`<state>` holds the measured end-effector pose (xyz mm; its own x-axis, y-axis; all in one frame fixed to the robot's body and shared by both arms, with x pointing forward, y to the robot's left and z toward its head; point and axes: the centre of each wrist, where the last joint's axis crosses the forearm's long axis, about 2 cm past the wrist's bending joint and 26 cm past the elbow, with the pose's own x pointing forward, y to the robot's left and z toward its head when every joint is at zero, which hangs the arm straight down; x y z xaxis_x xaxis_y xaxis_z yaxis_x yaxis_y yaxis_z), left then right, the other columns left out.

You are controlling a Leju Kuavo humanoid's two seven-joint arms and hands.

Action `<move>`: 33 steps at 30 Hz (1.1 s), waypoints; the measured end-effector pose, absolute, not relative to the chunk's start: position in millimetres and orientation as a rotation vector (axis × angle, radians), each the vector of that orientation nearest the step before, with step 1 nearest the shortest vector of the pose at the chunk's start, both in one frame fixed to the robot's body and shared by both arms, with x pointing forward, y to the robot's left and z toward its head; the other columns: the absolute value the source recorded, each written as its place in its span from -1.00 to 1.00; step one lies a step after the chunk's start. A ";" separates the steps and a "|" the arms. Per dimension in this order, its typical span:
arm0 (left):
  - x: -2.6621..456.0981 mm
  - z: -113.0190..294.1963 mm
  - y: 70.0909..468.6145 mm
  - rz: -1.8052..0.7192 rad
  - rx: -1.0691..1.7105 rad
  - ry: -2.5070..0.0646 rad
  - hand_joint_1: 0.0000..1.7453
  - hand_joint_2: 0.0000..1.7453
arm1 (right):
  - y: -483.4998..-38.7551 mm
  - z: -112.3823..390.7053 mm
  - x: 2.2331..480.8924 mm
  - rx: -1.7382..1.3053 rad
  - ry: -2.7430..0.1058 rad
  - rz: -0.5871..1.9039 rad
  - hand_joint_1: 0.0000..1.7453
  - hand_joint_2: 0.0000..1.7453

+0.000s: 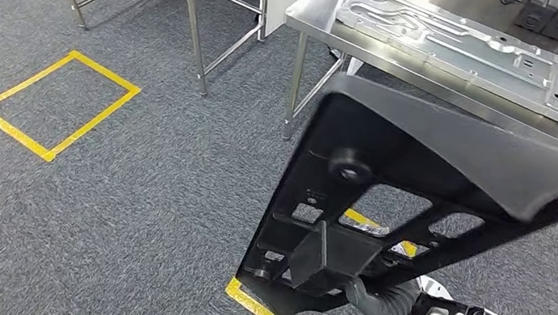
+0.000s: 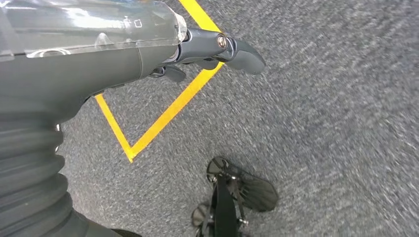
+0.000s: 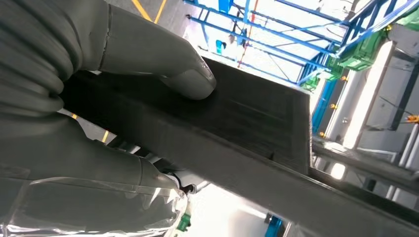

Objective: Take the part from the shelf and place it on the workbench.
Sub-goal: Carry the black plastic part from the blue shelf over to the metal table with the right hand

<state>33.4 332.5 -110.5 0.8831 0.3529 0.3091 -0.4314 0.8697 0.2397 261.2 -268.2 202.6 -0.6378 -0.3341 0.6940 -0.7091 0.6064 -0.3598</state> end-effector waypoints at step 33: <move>33.9 -111.1 323.1 0.415 0.292 -0.277 -1.00 1.00 | -262.6 174.3 177.5 0.769 -2.214 0.705 1.00 1.00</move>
